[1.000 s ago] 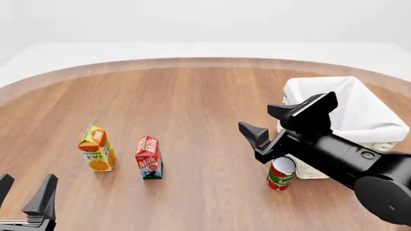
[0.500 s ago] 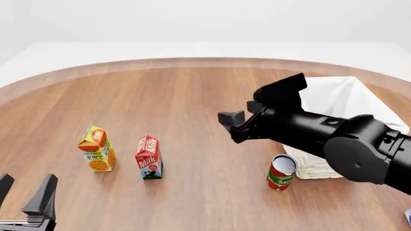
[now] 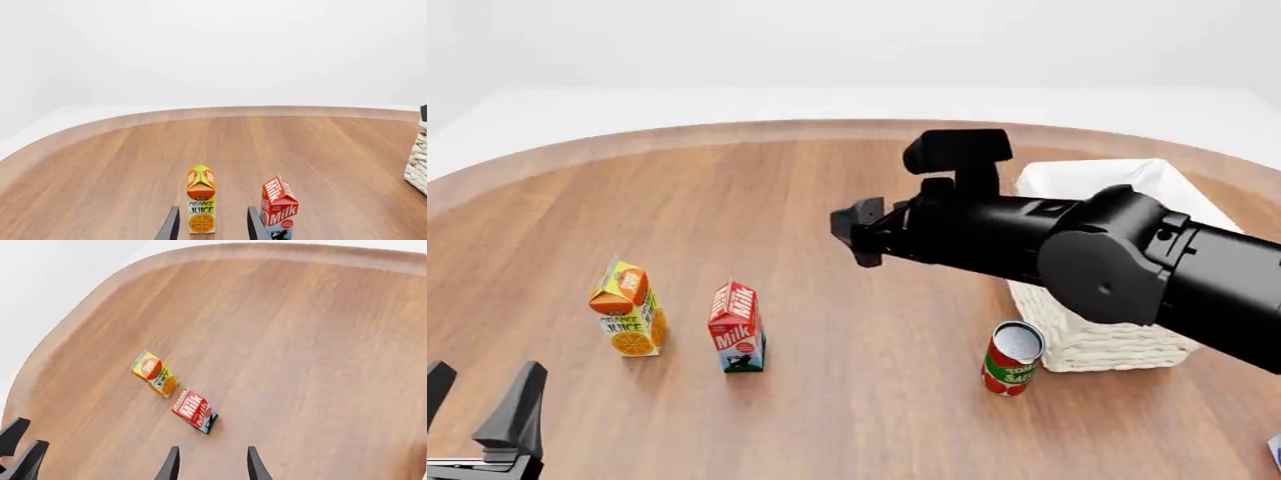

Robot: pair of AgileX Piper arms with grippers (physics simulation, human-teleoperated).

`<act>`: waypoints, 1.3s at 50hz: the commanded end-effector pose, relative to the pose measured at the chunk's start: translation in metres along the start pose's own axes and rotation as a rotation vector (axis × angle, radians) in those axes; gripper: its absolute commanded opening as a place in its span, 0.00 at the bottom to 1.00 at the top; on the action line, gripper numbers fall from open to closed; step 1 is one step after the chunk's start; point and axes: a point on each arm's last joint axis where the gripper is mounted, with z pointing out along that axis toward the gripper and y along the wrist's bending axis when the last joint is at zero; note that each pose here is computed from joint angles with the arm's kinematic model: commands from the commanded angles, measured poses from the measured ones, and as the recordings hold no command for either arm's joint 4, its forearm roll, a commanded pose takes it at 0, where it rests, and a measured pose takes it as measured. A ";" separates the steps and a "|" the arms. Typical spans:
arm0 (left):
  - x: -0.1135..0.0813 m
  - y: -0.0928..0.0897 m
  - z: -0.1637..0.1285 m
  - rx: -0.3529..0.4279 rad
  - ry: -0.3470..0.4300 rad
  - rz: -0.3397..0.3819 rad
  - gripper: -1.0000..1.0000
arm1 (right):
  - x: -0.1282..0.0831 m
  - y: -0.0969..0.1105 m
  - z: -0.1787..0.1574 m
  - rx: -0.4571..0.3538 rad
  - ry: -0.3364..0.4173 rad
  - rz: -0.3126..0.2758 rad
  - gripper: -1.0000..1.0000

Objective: Pick the milk and place it in the basket.

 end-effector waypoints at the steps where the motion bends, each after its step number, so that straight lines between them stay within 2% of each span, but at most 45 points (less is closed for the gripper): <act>1: 0.000 0.000 0.000 0.000 0.000 0.000 1.00 | -0.009 0.000 0.017 0.016 0.018 0.101 1.00; 2: 0.000 0.000 0.000 0.000 0.000 0.000 1.00 | -0.010 -0.002 0.019 0.022 0.022 0.118 1.00; 10: 0.000 0.000 0.000 0.000 0.000 0.000 1.00 | -0.019 0.003 0.032 0.020 0.028 0.140 1.00; 14: 0.000 0.000 0.000 0.000 0.000 0.000 1.00 | -0.020 0.005 0.042 0.019 0.037 0.175 1.00; 22: 0.000 0.000 0.000 0.000 0.000 0.000 1.00 | -0.027 0.008 0.060 0.021 0.047 0.189 1.00; 24: 0.000 0.000 0.000 0.000 0.000 0.000 1.00 | -0.027 0.007 0.063 0.023 0.045 0.199 1.00; 25: 0.000 0.000 0.000 0.000 0.000 0.000 1.00 | -0.025 0.004 0.064 0.028 0.040 0.232 1.00; 26: 0.000 0.000 0.000 0.000 0.000 0.000 1.00 | -0.024 0.006 0.067 0.025 0.044 0.239 1.00; 27: 0.000 0.000 0.000 0.000 0.000 0.000 1.00 | -0.024 0.006 0.069 0.026 0.046 0.229 1.00; 30: 0.000 0.000 0.000 0.000 0.000 0.000 1.00 | -0.022 0.006 0.074 0.026 0.050 0.250 1.00; 34: 0.000 0.000 0.000 0.000 0.000 0.000 1.00 | -0.028 -0.003 0.083 0.048 0.042 0.261 1.00; 39: 0.000 0.000 0.000 0.000 0.000 0.000 1.00 | -0.026 0.001 0.091 0.041 0.052 0.271 1.00; 42: 0.000 0.000 0.000 0.000 0.000 0.000 1.00 | -0.022 0.004 0.096 0.034 0.056 0.302 1.00; 43: 0.000 0.000 0.000 0.000 0.000 0.000 1.00 | -0.022 0.003 0.097 0.035 0.052 0.311 1.00; 45: 0.000 0.000 0.000 0.000 0.000 0.000 1.00 | -0.032 -0.021 0.092 0.076 0.003 0.341 1.00; 46: 0.000 0.000 0.000 0.000 0.000 0.000 1.00 | -0.028 -0.020 0.093 0.067 -0.005 0.376 1.00; 47: 0.000 0.000 0.000 0.000 0.000 0.000 1.00 | -0.028 -0.020 0.095 0.070 -0.001 0.370 1.00; 49: 0.000 0.000 0.000 0.000 0.000 0.000 1.00 | -0.020 -0.018 0.099 0.063 0.007 0.415 1.00; 53: 0.000 0.000 0.000 0.000 0.000 0.000 1.00 | -0.010 -0.011 0.104 0.044 0.018 0.460 1.00; 65: 0.000 0.000 0.000 0.000 0.000 0.000 1.00 | 0.001 -0.005 0.115 0.028 0.025 0.506 1.00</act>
